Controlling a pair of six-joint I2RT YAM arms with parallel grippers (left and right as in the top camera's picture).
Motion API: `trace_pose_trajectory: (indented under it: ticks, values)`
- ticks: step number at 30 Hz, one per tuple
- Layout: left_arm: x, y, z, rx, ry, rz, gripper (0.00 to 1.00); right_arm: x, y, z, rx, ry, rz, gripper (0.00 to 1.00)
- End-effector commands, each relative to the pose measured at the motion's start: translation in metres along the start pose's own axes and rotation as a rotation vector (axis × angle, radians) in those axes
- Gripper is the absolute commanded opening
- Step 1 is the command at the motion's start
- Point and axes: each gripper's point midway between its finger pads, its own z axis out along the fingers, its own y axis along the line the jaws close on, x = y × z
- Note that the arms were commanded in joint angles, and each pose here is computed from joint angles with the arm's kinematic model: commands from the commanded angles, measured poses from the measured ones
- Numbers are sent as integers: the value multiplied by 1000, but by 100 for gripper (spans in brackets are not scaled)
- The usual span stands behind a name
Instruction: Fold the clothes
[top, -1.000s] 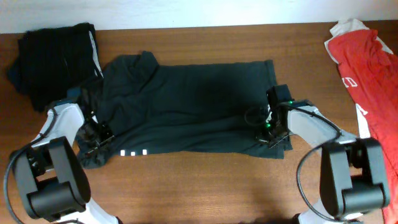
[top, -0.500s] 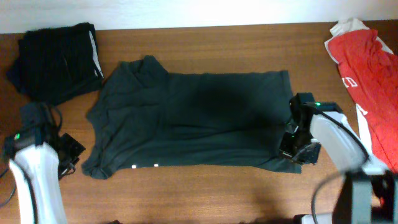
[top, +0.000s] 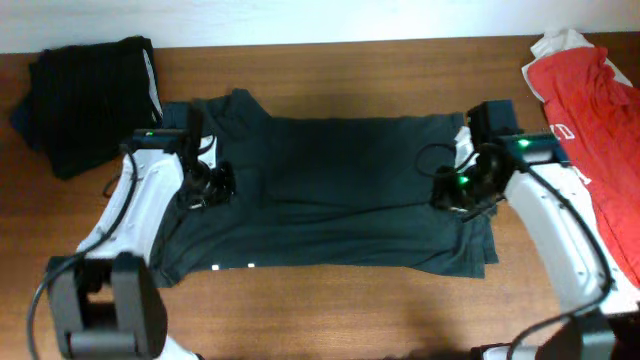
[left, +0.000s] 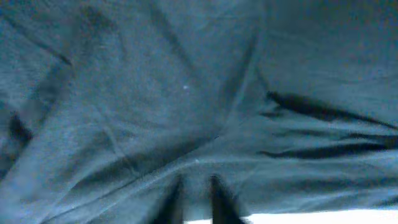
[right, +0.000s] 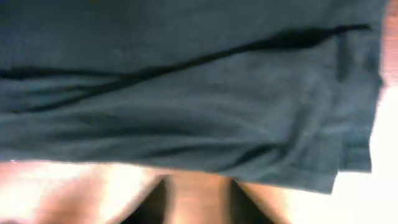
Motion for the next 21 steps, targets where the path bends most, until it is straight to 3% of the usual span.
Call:
trace_pose_trajectory:
  ticks: [1, 7, 9, 11, 15, 18, 20, 21]
  values:
    - [8, 12, 37, -43, 112, -9, 1, 12, 6, 46, 9, 101, 8, 8]
    - [21, 34, 83, -121, 237, -38, 1, 36, 1, 120, 58, 243, 10, 4]
    - [24, 50, 86, -199, 244, -90, 1, 42, -3, 128, 62, 248, 24, 10]
    - [42, 69, 91, -256, 281, -182, 1, 55, -10, 134, 77, 275, 36, 13]
    - [120, 111, 112, -308, 432, -378, 1, 82, -24, 141, 121, 340, 103, 14]
    - [131, 118, 93, -291, 453, -444, 1, 102, -43, 127, 242, 407, 133, 4]
    - [120, 109, 57, -269, 350, -437, 1, 111, -51, 107, 301, 421, 137, 4]
    - [111, 105, 36, -249, 261, -427, 1, 110, -49, 98, 293, 402, 134, 15]
